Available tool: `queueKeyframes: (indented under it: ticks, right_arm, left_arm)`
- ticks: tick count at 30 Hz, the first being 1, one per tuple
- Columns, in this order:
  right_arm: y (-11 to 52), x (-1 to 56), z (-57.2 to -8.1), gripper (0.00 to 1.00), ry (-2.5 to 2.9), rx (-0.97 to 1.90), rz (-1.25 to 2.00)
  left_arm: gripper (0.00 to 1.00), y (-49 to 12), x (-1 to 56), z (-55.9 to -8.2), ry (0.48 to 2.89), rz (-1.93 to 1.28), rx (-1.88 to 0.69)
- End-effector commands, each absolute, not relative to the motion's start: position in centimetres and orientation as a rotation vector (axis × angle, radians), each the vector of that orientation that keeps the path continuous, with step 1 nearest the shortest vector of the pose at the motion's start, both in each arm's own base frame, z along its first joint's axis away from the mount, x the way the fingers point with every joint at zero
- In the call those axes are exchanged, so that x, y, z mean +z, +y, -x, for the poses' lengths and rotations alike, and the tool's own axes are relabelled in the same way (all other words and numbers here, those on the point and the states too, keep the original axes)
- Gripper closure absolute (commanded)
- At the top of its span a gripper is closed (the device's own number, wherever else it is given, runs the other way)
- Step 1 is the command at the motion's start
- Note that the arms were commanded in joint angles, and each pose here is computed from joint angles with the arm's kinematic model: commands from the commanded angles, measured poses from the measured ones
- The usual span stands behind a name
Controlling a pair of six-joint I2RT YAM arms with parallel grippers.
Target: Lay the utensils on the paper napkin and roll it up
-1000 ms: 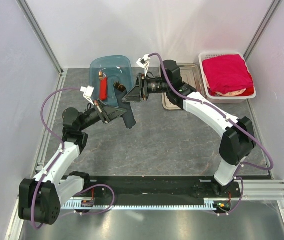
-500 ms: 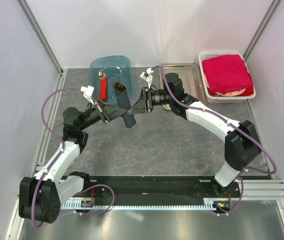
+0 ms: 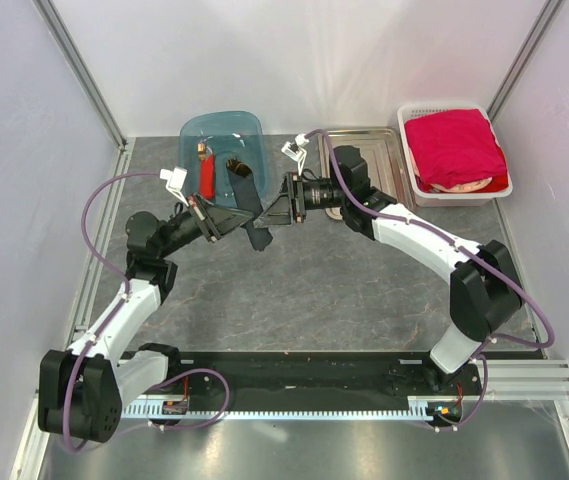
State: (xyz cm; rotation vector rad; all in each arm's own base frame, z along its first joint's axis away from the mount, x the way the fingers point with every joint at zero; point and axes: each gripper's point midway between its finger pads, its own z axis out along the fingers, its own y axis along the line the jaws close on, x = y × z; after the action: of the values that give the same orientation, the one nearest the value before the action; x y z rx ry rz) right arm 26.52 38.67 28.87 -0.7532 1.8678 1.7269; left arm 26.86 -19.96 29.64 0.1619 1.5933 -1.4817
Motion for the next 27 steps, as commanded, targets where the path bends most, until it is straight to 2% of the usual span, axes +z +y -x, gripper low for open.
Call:
queueKeyframes:
  ticks: [1,6,8,9,12,13,16,17,18,21,27]
  right_arm:
    - [38.3,30.0,-25.7,0.42,1.811,1.721,0.785]
    - [38.8,29.2,-25.0,0.42,1.820,1.738,0.796]
    - [38.9,28.8,-24.6,0.50,1.829,1.743,0.802]
    - [39.0,28.5,-24.5,0.55,1.835,1.745,0.803]
    - [39.1,28.3,-24.4,0.96,1.831,1.741,0.816]
    - [39.2,28.3,-24.5,1.00,1.828,1.738,0.818]
    - [39.3,28.6,-24.4,1.00,1.820,1.743,0.824]
    - [39.3,28.8,-24.5,0.92,1.817,1.743,0.825]
    - [39.3,28.7,-24.6,0.70,1.823,1.743,0.824]
    - [39.2,28.6,-25.1,0.37,1.836,1.707,0.822]
    - [38.2,31.2,-27.7,0.34,1.776,1.668,0.797]
  left_arm:
    - [0.98,-19.9,32.5,-27.3,1.502,-0.187,-1.472]
    - [0.98,-19.8,32.5,-27.5,1.505,-0.175,-1.474]
    - [0.98,-19.8,32.5,-27.7,1.507,-0.168,-1.473]
    - [0.98,-19.7,32.5,-27.7,1.507,-0.168,-1.471]
    - [0.98,-19.7,32.6,-27.9,1.510,-0.161,-1.469]
    - [0.98,-19.7,32.6,-27.9,1.510,-0.158,-1.468]
    - [0.98,-19.7,32.8,-28.1,1.508,-0.159,-1.467]
    - [0.98,-19.7,32.7,-28.2,1.513,-0.157,-1.469]
    - [0.98,-19.7,32.7,-28.2,1.511,-0.159,-1.471]
    - [0.98,-19.8,32.8,-28.0,1.512,-0.169,-1.478]
    - [0.98,-19.8,31.8,-27.4,1.526,-0.183,-1.474]
